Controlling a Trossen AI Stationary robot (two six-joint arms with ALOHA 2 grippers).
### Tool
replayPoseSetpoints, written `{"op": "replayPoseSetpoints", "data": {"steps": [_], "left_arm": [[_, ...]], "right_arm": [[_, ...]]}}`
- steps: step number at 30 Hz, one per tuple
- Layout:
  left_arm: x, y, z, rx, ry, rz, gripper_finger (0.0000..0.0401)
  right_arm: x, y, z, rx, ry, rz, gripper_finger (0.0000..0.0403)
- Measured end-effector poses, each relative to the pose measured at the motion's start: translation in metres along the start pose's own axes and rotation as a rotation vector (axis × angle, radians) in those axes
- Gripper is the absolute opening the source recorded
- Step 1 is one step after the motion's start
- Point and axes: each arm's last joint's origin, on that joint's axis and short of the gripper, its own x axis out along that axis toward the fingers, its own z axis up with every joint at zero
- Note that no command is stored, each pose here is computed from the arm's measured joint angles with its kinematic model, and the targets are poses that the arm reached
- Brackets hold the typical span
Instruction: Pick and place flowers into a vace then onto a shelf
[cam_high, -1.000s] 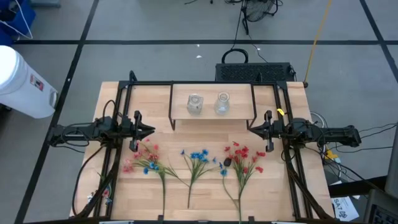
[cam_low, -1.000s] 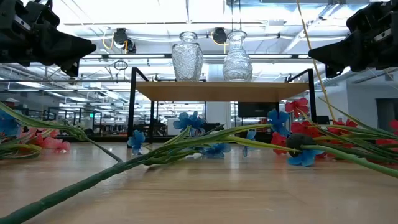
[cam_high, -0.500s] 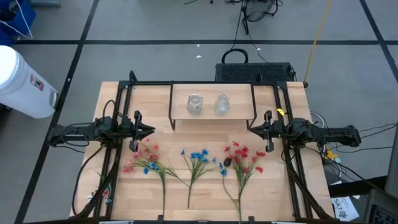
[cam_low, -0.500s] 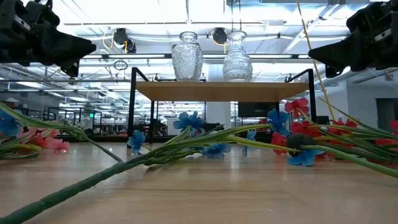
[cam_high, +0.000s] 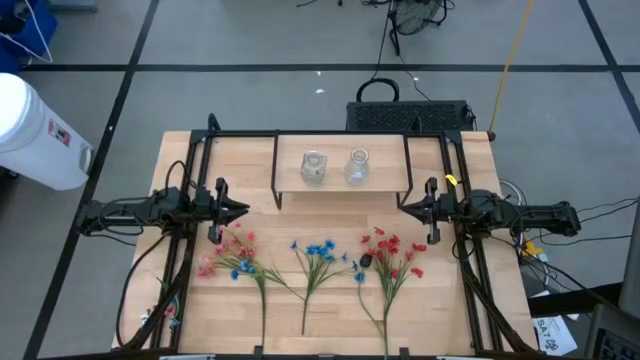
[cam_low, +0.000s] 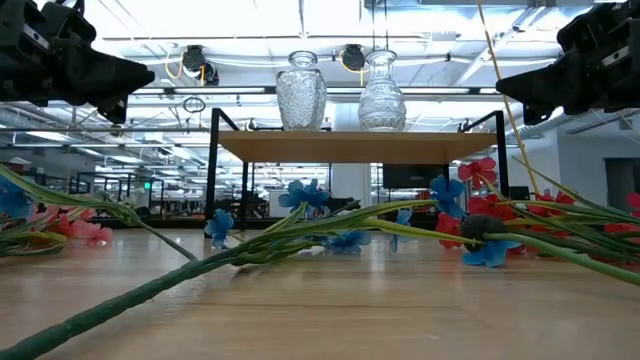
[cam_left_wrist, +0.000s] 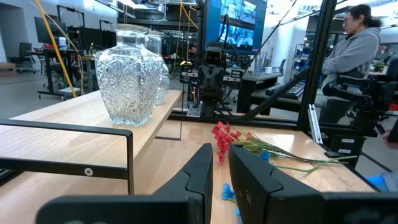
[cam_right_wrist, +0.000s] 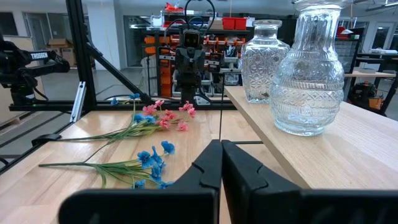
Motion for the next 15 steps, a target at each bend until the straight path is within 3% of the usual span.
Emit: {"op": "replayPoseSetpoints", "data": {"steps": [12,15], "left_arm": [[0.0000,0.0000,0.0001,0.000,0.000,0.000,0.0058],[0.0000,0.0000,0.0000,0.000,0.000,0.000,0.0058]], "right_arm": [[0.0000,0.0000,0.0000,0.000,0.000,0.000,0.0000],[0.0000,0.0000,0.0025,0.056,-0.026,0.001,0.0000]]}}
